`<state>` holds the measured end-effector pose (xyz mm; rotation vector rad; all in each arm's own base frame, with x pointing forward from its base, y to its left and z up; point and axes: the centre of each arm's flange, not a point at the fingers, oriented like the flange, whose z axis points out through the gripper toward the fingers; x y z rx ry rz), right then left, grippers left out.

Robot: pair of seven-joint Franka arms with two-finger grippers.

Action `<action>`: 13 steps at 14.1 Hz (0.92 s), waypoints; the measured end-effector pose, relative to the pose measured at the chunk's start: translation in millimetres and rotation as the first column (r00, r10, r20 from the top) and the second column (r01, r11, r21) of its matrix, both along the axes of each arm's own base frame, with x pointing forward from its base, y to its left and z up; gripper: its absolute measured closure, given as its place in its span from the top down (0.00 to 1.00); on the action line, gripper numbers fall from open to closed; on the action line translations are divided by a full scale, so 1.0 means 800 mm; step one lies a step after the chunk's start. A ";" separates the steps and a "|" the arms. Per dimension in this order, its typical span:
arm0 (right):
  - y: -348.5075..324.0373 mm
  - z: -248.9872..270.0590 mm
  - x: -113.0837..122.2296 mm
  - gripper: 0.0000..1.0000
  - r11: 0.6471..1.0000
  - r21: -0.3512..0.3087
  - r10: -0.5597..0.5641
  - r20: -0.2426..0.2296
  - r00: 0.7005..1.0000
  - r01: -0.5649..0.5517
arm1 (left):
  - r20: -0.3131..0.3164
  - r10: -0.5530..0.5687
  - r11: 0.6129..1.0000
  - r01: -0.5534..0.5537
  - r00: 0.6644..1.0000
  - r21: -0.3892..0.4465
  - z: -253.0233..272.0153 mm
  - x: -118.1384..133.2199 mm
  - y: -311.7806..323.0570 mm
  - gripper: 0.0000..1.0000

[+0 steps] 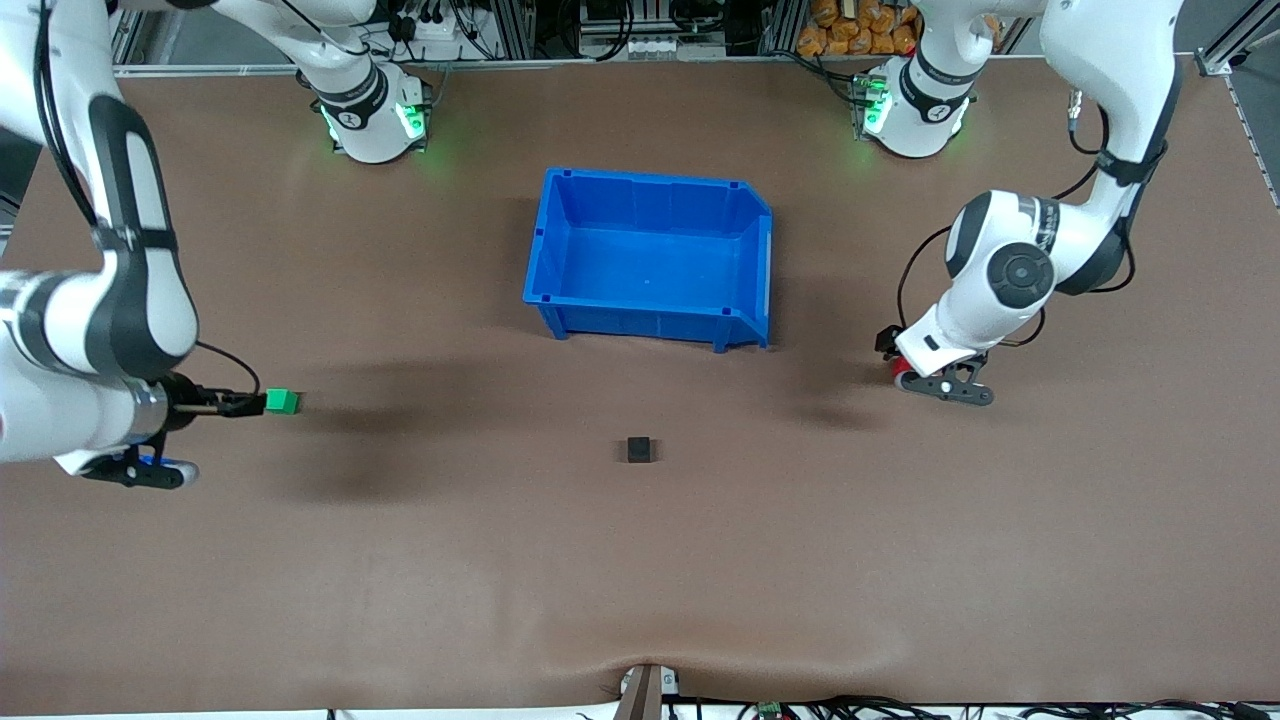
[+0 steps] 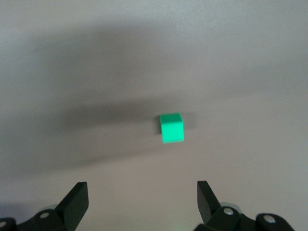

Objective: Attach green and red cubes to black cube
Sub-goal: 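Grasp the green cube with the right gripper while the left gripper grasps the red cube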

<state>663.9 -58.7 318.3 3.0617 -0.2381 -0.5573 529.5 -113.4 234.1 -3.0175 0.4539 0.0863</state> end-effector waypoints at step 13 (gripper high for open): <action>-0.048 -0.172 -0.025 0.96 0.998 0.050 0.031 -0.058 0.998 -0.029 | -0.036 -0.202 0.978 0.204 0.979 0.041 -0.042 -0.004 0.003 0.86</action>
